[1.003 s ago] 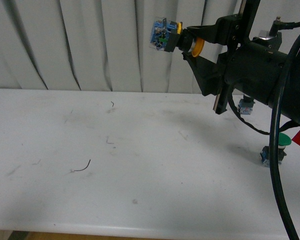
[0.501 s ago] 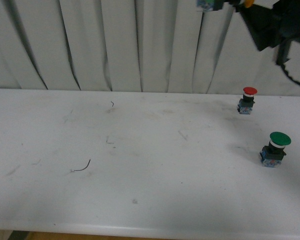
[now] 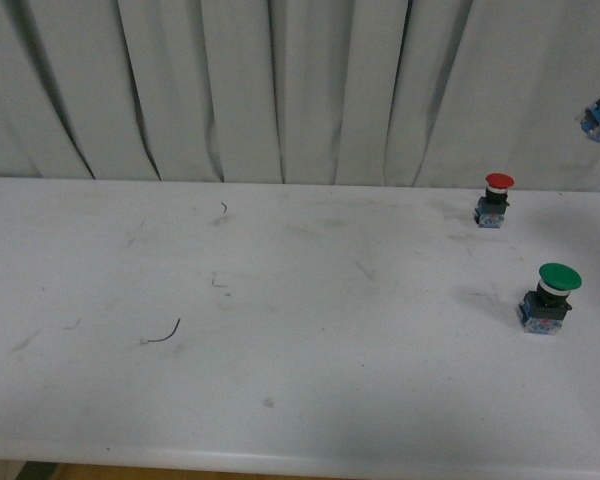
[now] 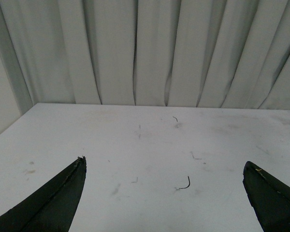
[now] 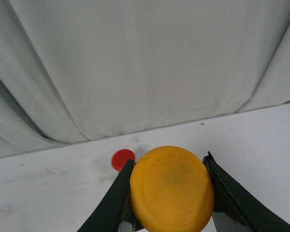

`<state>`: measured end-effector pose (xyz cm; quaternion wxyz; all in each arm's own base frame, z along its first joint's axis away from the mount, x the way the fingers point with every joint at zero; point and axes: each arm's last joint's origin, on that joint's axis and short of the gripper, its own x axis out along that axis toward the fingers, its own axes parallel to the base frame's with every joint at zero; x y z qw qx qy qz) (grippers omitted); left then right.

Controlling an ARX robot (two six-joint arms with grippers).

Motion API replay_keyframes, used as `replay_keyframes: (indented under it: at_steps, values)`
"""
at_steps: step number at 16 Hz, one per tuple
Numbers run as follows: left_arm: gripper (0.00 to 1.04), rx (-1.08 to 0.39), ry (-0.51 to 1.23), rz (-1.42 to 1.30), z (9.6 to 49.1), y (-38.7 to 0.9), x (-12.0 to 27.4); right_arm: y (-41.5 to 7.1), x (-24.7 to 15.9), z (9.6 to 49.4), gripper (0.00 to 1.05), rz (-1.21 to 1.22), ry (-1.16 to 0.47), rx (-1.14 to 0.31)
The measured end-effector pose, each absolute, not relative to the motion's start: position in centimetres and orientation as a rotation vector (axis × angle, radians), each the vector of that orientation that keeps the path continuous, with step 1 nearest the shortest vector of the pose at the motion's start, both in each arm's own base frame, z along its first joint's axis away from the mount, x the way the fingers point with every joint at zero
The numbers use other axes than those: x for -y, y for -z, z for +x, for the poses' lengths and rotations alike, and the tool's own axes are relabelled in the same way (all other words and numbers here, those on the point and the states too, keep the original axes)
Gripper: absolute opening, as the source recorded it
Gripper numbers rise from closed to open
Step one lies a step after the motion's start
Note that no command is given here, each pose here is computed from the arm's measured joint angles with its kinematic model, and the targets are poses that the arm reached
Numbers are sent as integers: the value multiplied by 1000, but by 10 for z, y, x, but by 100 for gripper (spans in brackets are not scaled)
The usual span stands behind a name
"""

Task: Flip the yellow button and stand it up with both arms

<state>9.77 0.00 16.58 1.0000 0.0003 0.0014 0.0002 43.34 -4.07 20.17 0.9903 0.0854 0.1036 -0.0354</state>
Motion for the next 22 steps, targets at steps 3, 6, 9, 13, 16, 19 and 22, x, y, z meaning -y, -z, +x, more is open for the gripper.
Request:
replay_keyframes:
  at_steps: [3,6,9,13,16,19,22]
  values:
    - [98,-3,0,1,98,-166,0,-187,50,450,37,52,128,-313]
    - [98,-3,0,1,98,-166,0,-177,37,463,37,7,138,-407]
    - [98,-2,0,1,98,-166,0,-160,17,469,37,-58,175,-476]
    - [98,-3,0,1,98,-166,0,-136,-7,468,37,-101,193,-494]
    - [98,-2,0,1,98,-166,0,-116,-14,469,37,-104,205,-544]
    - [98,-3,0,1,98,-166,0,-99,-14,475,37,-80,222,-587]
    - [98,-3,0,1,98,-166,0,-96,-14,484,37,-49,231,-582]
